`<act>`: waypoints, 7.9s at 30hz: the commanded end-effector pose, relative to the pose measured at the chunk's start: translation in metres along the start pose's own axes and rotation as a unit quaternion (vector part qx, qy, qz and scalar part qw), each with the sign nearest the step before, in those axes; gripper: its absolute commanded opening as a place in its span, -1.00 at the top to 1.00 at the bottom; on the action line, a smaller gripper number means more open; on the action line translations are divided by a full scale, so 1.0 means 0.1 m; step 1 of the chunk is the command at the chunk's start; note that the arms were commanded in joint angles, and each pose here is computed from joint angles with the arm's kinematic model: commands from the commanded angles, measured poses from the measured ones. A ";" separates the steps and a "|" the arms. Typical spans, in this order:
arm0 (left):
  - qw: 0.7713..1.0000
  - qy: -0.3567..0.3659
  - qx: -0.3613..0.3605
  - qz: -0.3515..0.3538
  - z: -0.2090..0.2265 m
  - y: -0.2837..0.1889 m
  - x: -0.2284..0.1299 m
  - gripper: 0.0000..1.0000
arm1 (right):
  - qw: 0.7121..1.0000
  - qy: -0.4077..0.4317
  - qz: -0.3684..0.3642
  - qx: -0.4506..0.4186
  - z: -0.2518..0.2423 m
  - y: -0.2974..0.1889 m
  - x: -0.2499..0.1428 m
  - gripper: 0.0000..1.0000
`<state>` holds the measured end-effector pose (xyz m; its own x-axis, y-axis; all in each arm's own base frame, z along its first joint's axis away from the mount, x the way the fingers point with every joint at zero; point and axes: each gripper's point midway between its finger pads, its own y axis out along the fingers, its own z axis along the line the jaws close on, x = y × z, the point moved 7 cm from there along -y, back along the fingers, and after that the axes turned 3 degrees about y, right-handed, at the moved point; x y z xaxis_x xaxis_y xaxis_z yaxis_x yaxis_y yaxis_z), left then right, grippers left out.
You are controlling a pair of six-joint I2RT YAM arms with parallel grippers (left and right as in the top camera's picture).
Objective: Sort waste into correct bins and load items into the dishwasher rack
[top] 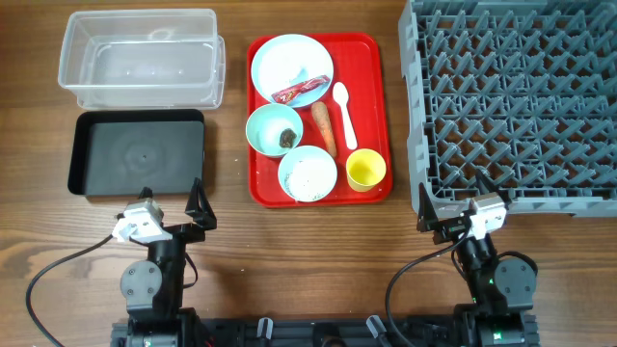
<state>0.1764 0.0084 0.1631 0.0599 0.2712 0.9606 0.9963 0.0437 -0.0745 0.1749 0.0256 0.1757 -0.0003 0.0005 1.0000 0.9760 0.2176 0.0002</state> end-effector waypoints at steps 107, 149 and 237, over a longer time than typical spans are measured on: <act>0.934 0.090 -0.030 0.346 -1.92 3.30 0.57 0.92 | 0.935 0.065 0.296 0.183 0.12 1.25 1.42 -0.97; 0.802 0.333 -0.209 0.450 -1.96 3.07 -0.14 -0.83 | 0.935 0.065 0.298 0.183 0.12 1.24 1.41 -0.98; 0.798 0.079 -0.038 0.596 -1.98 2.20 0.24 -0.25 | 0.938 0.085 0.288 0.175 0.10 1.31 1.44 -0.99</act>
<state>0.4139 -0.1417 0.2419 0.9598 0.0034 0.2807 0.2759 -0.1955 -0.9411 0.2965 0.0635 0.3148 0.5670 0.0897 0.8188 0.6696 0.5287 -0.5216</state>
